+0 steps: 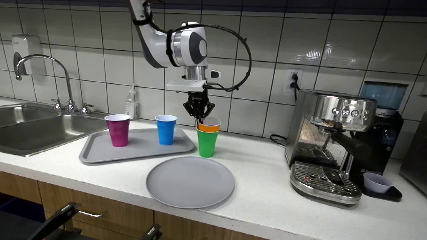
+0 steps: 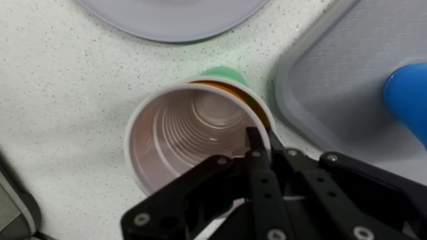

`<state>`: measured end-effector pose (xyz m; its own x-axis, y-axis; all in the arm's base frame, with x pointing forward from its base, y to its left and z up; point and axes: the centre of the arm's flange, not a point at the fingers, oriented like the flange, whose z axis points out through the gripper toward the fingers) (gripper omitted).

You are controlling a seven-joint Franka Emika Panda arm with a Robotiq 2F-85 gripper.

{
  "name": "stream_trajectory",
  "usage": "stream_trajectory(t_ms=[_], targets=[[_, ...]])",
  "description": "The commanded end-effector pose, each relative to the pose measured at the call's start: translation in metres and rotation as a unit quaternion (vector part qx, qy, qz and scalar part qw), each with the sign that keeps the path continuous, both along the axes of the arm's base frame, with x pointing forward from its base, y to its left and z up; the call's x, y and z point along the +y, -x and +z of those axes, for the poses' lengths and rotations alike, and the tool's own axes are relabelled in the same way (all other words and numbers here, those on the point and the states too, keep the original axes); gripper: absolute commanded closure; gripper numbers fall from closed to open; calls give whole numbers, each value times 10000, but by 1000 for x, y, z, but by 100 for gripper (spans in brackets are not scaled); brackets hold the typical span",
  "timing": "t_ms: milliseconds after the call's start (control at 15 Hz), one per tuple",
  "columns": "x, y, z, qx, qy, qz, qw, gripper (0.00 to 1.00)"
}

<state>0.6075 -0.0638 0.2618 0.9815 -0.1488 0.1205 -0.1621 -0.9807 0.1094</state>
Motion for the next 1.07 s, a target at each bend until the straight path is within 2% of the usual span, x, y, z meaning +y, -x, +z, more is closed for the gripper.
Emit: stream_trajectory(t_ms=[0,533,600,1000], targets=[[-2,-1,4,130,-32,65,9999,63],[-3,3,3,219,-8,81,9997,3],[-3,3,3,230,-8,84,9997,0],[-2,4,5,243,-3,98,9997,0]])
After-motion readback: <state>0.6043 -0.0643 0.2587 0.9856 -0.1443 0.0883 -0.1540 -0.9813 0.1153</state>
